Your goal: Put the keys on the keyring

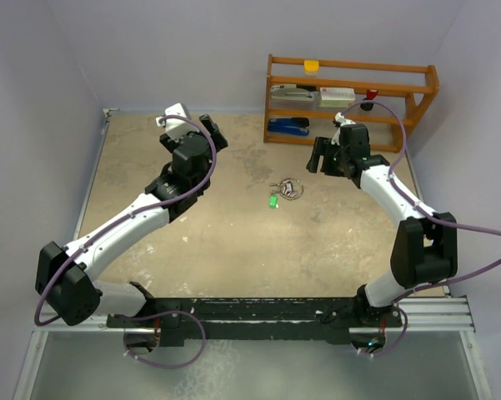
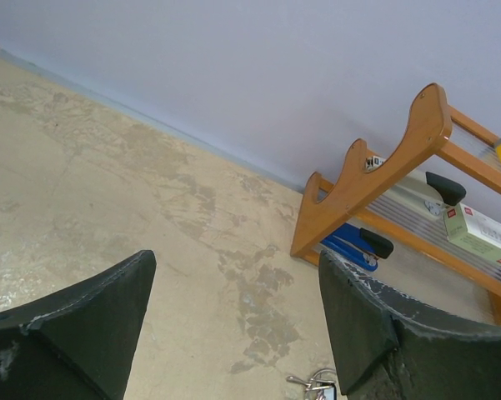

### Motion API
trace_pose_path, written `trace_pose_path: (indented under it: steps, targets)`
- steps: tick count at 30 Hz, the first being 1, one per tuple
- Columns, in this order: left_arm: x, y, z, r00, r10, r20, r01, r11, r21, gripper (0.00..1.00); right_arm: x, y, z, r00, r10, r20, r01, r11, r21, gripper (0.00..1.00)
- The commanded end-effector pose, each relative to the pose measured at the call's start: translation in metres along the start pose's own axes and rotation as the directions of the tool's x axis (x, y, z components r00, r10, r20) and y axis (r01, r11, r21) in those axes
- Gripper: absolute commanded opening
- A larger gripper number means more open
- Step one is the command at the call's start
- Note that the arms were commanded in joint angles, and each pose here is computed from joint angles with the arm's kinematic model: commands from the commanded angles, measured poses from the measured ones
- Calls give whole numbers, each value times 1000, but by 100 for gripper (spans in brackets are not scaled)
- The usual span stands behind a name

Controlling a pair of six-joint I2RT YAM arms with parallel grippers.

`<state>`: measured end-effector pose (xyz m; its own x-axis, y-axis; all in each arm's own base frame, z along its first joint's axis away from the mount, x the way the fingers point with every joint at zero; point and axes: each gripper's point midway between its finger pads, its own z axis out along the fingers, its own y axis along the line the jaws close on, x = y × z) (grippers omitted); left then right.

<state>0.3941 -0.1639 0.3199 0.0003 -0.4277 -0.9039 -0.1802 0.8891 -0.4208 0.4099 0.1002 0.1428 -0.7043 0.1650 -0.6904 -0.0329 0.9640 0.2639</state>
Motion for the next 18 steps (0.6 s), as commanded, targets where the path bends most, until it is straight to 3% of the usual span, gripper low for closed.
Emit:
trace_pose_path:
  steps: [1, 7, 18]
  targets:
    - [-20, -12, 2, 998, -51, 32, 50, 998, 28, 76, -13, 9, -8, 999, -22, 37, 24, 999, -46, 77]
    - [-19, -12, 1, 998, -51, 31, 51, 998, 29, 77, -11, 29, -4, 994, -103, 25, 105, 983, -149, 65]
    - [-20, -12, 1, 998, -47, 35, 46, 998, 33, 78, -4, 35, 2, 993, -117, 5, 116, 981, -155, 65]
